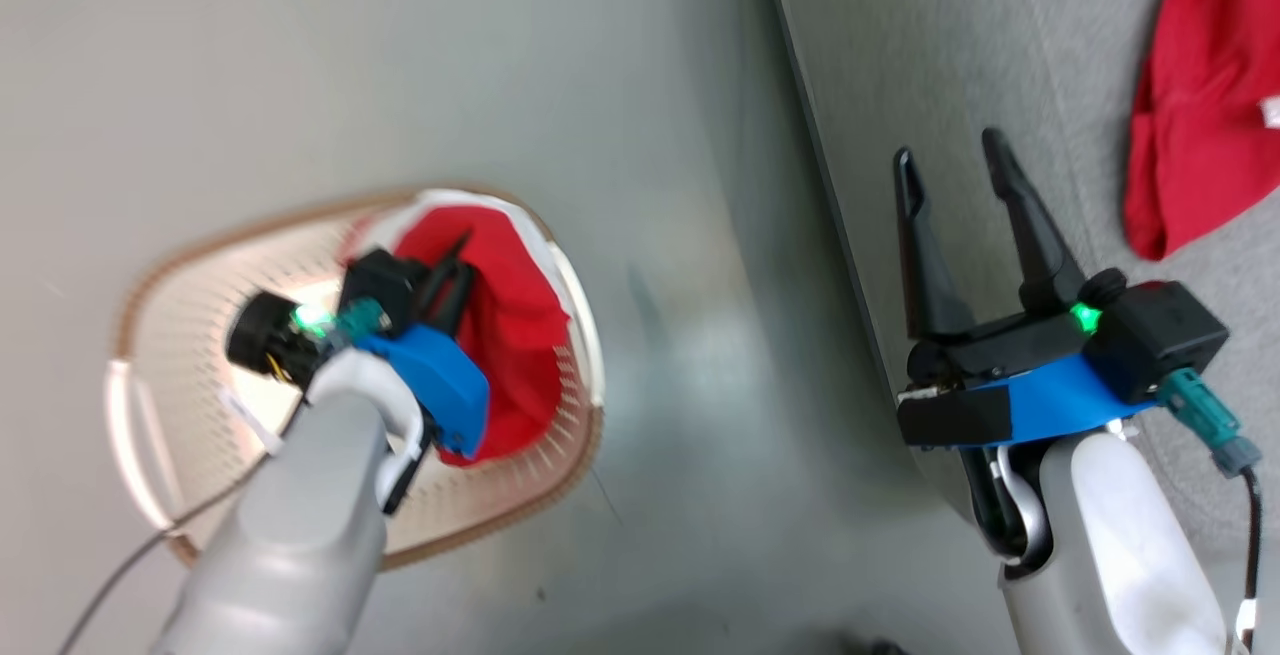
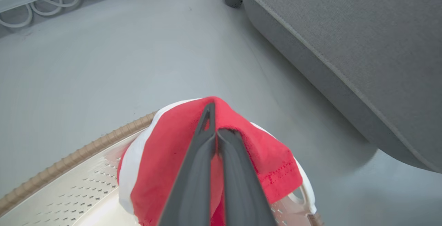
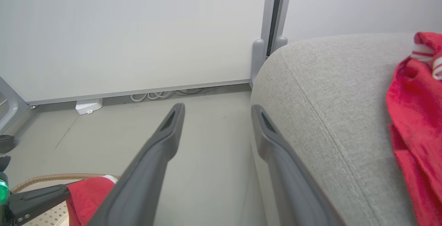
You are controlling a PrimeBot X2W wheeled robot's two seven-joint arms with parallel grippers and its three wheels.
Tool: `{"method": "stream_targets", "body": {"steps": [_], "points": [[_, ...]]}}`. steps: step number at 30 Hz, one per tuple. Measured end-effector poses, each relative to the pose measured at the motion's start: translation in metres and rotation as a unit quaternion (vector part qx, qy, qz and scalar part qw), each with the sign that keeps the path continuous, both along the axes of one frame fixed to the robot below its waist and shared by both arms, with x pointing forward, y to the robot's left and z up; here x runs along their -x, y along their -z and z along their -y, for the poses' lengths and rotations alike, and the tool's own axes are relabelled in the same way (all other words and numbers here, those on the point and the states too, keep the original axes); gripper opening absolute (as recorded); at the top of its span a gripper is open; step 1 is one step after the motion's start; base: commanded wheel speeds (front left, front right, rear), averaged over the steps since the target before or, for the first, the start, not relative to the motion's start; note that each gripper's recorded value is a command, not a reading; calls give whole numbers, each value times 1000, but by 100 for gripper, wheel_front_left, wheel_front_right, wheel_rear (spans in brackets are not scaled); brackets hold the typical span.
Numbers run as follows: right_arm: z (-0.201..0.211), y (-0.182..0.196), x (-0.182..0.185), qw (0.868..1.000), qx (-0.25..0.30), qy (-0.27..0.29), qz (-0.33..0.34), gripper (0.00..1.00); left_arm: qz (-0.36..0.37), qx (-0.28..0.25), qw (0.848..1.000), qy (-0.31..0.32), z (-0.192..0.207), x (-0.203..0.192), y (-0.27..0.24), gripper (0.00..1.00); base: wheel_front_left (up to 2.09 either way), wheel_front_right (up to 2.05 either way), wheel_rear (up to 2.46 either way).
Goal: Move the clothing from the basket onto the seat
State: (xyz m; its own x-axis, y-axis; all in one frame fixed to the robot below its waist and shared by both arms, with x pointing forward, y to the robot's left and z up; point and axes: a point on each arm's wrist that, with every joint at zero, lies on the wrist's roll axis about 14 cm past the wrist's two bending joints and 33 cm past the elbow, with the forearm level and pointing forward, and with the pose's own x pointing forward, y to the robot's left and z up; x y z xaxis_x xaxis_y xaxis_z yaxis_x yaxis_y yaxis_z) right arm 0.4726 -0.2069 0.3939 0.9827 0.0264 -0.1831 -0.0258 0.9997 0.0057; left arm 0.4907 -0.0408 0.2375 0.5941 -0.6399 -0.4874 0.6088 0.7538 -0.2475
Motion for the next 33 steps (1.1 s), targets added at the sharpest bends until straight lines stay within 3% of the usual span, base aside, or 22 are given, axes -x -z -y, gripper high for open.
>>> {"method": "stream_targets", "body": {"steps": [14,23,33], "points": [[-43,-84,33,997,-25,-49,58,100,136,49,989,-40,-16,21,-163,0,0,0,0],[-73,-123,51,991,-29,-89,98,100,244,92,965,-40,-15,27,-271,0,0,0,0],[-103,-147,64,983,-41,-130,121,100,307,122,943,-26,-11,40,-353,0,0,0,0]]}}
